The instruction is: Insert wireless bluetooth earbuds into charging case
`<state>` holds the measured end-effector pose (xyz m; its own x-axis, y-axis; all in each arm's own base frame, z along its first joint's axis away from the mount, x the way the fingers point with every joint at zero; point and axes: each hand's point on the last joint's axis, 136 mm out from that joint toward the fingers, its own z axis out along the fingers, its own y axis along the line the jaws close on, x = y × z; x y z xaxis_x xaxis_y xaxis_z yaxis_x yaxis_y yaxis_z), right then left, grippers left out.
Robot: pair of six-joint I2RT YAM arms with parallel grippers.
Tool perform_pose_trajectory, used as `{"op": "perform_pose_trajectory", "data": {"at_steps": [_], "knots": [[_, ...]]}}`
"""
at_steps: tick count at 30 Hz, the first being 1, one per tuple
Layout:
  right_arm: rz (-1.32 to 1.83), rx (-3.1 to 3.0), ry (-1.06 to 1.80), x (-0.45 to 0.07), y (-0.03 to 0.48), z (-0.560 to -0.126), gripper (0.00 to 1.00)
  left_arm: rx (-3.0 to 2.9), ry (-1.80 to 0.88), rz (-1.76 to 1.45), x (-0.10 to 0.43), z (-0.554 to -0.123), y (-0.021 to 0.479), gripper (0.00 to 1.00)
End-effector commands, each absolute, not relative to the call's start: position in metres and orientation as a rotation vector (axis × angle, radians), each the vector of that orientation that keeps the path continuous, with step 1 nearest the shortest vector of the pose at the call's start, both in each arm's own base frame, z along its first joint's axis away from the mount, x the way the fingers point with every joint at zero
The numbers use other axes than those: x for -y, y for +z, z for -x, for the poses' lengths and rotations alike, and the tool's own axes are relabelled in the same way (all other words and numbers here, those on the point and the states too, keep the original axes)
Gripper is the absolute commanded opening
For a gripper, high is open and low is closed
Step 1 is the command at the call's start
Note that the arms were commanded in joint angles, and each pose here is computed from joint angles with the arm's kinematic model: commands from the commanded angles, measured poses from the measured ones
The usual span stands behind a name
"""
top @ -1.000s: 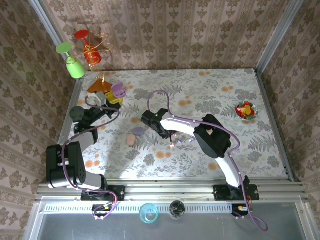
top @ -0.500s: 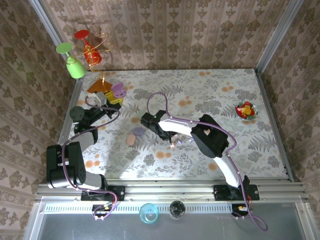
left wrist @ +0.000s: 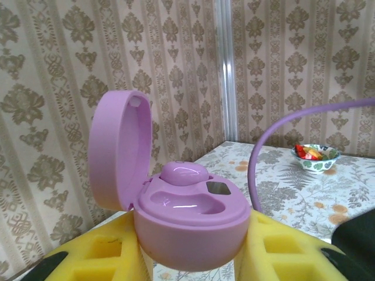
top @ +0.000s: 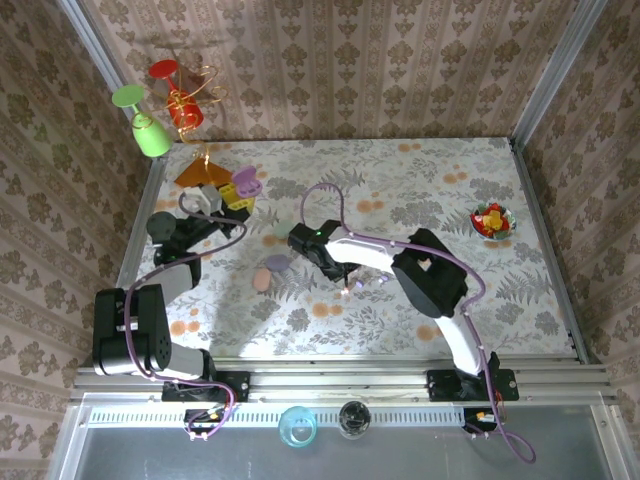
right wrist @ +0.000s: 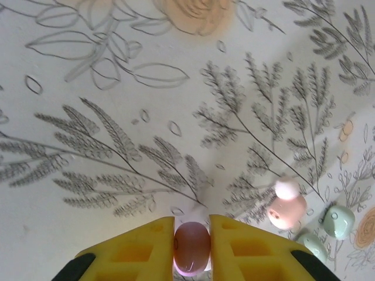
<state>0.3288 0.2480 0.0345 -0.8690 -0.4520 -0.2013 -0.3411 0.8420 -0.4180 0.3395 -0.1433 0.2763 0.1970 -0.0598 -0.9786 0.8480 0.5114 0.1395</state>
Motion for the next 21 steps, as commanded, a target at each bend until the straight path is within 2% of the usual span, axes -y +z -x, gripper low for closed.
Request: {"op": "perform_pose_trajectory", "data": {"at_steps": [1,8,21], "knots": [[0.415,-2.670,-0.290,-0.252,0.082,-0.342,0.22,-1.169,-0.729,-0.856,0.158,-0.334,0.272,0.28],[0.281,-2.573,0.198,-0.262,0.142,-0.345,0.22,-1.170,-0.742,-0.865,0.195,-0.332,0.257,0.27],[0.222,-2.238,0.873,-0.285,0.272,-0.336,0.21,-1.126,-0.770,-0.934,0.249,-0.331,0.248,0.27]]}}
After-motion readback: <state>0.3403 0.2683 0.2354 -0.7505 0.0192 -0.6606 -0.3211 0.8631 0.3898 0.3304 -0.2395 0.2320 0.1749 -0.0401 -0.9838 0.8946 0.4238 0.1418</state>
